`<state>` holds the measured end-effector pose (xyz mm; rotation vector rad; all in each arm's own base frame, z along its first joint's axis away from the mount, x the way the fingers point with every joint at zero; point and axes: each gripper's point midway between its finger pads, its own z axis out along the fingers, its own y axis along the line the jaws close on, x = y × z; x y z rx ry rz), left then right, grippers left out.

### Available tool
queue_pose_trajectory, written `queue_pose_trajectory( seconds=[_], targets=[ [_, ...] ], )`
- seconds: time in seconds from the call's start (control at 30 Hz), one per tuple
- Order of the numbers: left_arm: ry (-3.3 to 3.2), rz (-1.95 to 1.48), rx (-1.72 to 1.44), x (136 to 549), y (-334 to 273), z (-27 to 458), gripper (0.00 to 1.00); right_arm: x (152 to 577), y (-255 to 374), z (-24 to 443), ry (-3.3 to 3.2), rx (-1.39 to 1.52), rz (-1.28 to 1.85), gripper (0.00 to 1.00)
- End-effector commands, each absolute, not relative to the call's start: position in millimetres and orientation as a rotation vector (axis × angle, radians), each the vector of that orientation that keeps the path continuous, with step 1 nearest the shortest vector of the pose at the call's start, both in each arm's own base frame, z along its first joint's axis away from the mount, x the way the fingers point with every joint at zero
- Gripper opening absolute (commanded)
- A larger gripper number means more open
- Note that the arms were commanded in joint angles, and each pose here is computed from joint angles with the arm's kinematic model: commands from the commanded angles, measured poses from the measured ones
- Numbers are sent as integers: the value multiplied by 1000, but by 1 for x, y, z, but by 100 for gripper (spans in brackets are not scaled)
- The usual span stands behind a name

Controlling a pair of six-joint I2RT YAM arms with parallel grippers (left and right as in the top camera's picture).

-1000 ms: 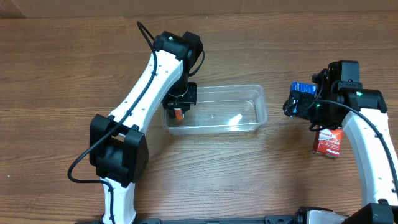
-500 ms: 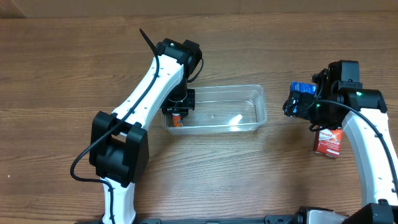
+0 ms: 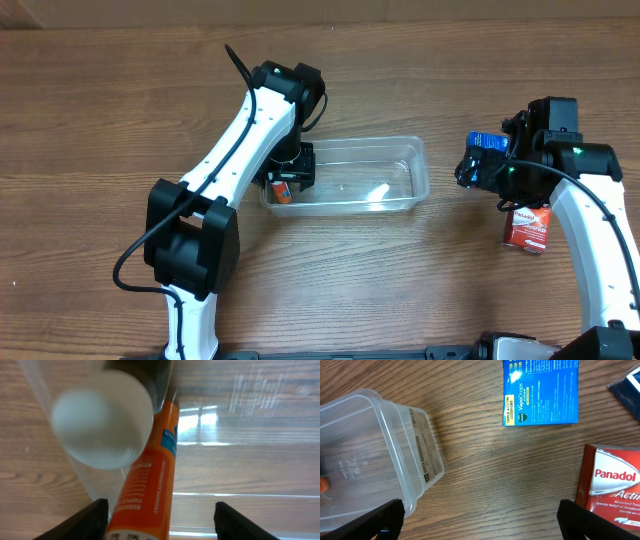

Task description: Pack container

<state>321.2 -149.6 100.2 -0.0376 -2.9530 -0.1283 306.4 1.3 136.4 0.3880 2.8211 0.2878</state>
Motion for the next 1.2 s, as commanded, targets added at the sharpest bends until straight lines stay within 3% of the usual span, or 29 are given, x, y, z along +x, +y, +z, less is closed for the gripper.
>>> queue_pose_trajectory(
  seconds=[0.0, 0.23, 0.4, 0.5, 0.87, 1.17],
  targets=[
    [-3088, -151, 3, 341, -144, 134, 100, 314, -3, 147, 2788, 378, 271, 100],
    [-3344, 15, 158, 348, -114, 220, 100, 316, -9, 157, 2771, 431, 234, 100],
    [-3571, 153, 345, 339, -73, 296, 100, 355, -52, 249, 2535, 418, -68, 100],
    [-3630, 176, 454, 333, -53, 317, 100, 374, -55, 258, 2529, 317, -105, 100],
    [-3646, 159, 589, 330, -28, 326, 100, 412, -62, 120, 2869, 244, -129, 100],
    [-3651, 163, 590, 331, -29, 327, 100, 408, -69, 53, 3017, 343, 52, 100]
  ],
)
